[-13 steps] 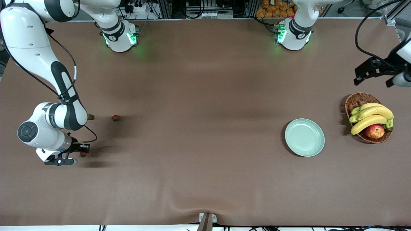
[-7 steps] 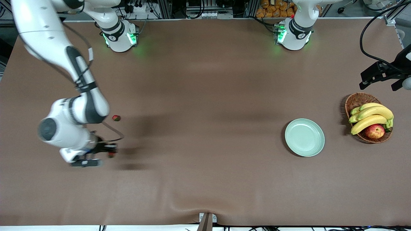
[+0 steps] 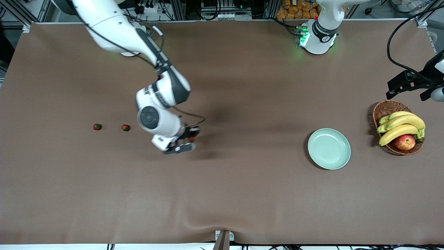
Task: Collect all strawberries into plate
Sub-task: 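Set the strawberry mid-table with the right gripper while the left gripper approaches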
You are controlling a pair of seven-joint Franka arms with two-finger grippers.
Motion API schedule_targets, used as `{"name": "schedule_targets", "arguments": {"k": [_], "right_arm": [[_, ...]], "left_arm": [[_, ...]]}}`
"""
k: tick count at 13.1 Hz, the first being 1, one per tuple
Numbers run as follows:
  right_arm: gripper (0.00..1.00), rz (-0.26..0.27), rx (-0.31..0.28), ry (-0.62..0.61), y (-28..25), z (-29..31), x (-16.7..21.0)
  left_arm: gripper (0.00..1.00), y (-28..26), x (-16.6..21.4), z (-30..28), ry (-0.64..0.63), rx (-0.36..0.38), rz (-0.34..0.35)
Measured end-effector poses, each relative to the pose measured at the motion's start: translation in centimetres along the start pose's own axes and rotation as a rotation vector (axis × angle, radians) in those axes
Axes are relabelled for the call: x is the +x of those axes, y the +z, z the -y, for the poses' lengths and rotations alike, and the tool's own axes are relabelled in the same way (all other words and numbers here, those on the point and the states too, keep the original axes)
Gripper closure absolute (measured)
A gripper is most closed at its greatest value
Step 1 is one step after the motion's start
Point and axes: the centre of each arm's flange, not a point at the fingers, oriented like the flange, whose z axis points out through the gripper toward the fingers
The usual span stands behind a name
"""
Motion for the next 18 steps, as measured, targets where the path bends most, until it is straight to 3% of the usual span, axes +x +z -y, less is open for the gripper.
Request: {"name": "schedule_targets", "arguments": {"k": [3,7,11,14,18], "right_arm": [[0.75,0.017,0.069,-0.021,3.3,6.2,-2.3],[0.75,-0.061,0.087,-0.038,6.2,8.2,-2.0],[0.74,-0.147,0.102,-0.061,8.8,10.0,-2.0],[0.48,-0.162,0.100,-0.061,9.1,9.9,-1.7],[0.01,-0.191,0.099,-0.033,7.6,8.2,0.1]], "left_arm": [[0.00,0.9,0.5,-0.5,0.010,-0.002,0.004],[0.00,1.7,1.1,-1.8,0.034,-0.007,0.003],[0.00,6.9,2.8,-9.4,-0.006,-0.027,0.053],[0.00,13.2,3.7,-17.4,-0.066,-0.038,0.074],[0.00,19.2,3.5,-21.6,-0.066,-0.053,0.058]]}}
